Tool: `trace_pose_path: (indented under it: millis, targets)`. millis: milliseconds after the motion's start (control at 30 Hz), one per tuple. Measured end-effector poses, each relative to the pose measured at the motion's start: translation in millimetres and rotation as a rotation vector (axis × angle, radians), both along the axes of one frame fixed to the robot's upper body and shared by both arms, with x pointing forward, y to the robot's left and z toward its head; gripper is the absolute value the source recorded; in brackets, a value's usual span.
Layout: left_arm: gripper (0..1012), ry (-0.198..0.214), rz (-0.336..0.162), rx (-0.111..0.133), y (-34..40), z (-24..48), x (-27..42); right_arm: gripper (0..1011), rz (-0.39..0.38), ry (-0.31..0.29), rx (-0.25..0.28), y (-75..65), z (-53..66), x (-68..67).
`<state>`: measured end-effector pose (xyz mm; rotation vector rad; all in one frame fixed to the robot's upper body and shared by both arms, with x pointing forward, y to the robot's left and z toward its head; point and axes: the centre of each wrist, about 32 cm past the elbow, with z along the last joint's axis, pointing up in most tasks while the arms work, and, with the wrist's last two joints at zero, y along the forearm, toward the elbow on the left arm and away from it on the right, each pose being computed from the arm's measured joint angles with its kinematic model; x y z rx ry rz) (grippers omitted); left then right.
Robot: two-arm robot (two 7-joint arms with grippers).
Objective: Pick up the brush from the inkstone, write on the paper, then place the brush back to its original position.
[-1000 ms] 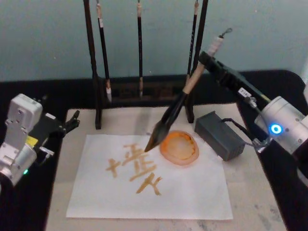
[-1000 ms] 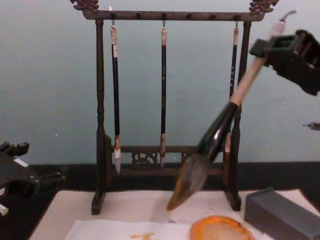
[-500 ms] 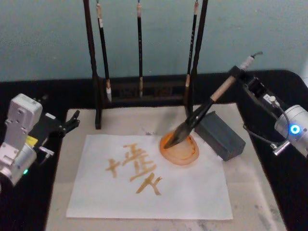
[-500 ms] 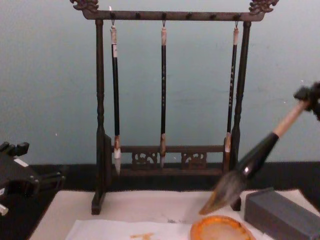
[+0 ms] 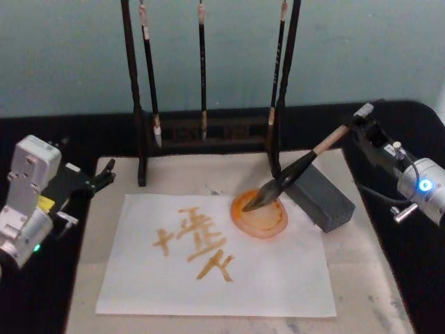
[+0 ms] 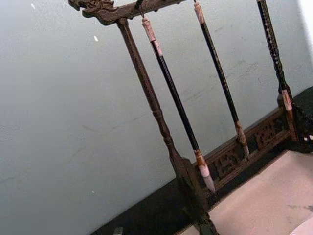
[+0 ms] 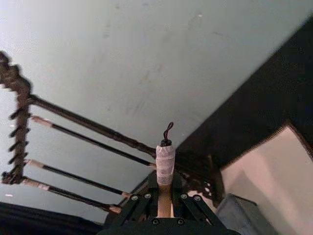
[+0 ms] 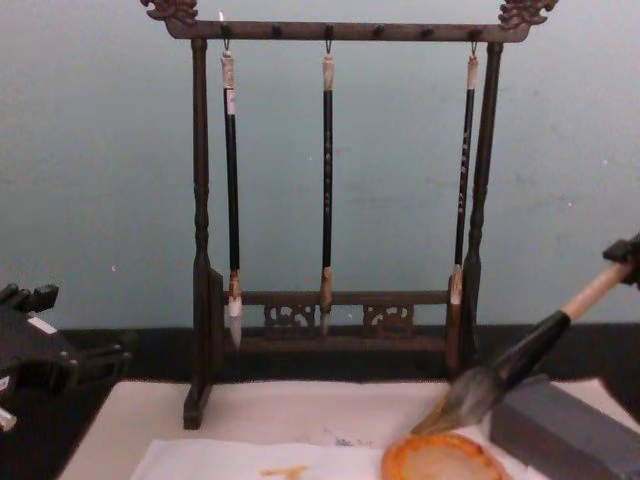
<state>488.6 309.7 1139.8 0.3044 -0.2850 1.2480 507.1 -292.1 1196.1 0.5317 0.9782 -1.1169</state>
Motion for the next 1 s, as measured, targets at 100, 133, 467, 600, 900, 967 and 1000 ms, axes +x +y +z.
trace_pose_path:
  millis: [100,133,467,600,900,967,1000]
  targets:
    - [1010,0.0,0.0,0.0,0.0,0.0,0.0,161,-0.004,0.027,0.013,-2.1,-2.1,4.8]
    - [1009,0.0,0.0,0.0,0.0,0.0,0.0,161,-0.004,0.042,0.017,-2.7,-3.4,7.5]
    - [1010,0.0,0.0,0.0,0.0,0.0,0.0,161,0.004,0.103,0.008,-4.4,-8.0,24.1]
    - [1010,0.0,0.0,0.0,0.0,0.0,0.0,161,0.014,0.11,-0.007,-4.1,-9.6,31.5]
    - [1010,0.0,0.0,0.0,0.0,0.0,0.0,161,0.006,0.126,-0.032,-3.4,-15.5,41.5]
    - [1010,0.0,0.0,0.0,0.0,0.0,0.0,161,0.004,0.129,-0.037,-3.8,-16.5,42.6]
    - [1010,0.0,0.0,0.0,0.0,0.0,0.0,161,0.004,0.129,-0.037,-3.8,-16.5,42.6]
